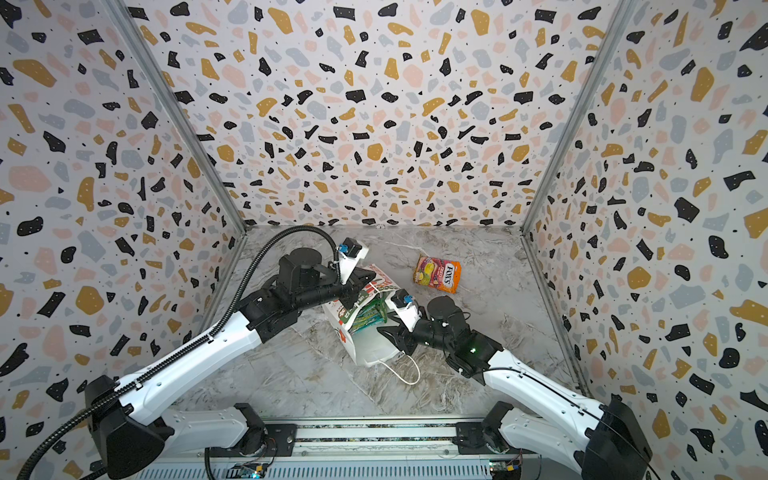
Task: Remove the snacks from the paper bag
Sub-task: 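Move the open right gripper back over the bag opening, then reach the right gripper into the bag and close on a green FOX'S packet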
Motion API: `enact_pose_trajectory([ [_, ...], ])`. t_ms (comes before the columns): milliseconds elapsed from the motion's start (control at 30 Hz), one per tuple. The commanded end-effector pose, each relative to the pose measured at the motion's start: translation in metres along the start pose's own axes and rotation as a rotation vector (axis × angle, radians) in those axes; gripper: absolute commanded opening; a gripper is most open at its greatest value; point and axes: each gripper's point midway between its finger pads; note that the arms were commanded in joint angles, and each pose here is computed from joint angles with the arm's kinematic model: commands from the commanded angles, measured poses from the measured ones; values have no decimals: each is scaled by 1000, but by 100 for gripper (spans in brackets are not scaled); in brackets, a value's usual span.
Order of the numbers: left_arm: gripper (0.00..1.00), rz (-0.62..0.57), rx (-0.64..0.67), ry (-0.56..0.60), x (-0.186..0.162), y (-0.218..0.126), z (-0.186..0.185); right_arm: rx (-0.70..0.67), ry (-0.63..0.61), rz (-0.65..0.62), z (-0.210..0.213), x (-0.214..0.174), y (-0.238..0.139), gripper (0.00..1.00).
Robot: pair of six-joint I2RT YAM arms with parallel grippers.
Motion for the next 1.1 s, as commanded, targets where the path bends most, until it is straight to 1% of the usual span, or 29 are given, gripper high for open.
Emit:
enact_pose_trajectory([
  [0,0,-71,7,10,21,-8,-2,-59,-27,36,-7,-11,8,48],
  [233,0,-69,13,9,21,-7,-1,-147,-54,157,-16,-41,31,48],
  [533,0,-69,12,9,21,-7,-1,-331,-48,211,-41,-55,46,47],
  [800,0,-67,11,8,20,-7,-1,-434,3,164,-53,-48,60,46],
  [1067,0,-66,10,8,20,-7,-1,-574,58,106,-72,-42,66,41],
])
Point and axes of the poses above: each gripper's point midway between its finger pads, its own y axis out along the fingers, its own z axis along the line the jaws close on, x = y × z, and after that the axes turned 5 degrees about -y, right-handed
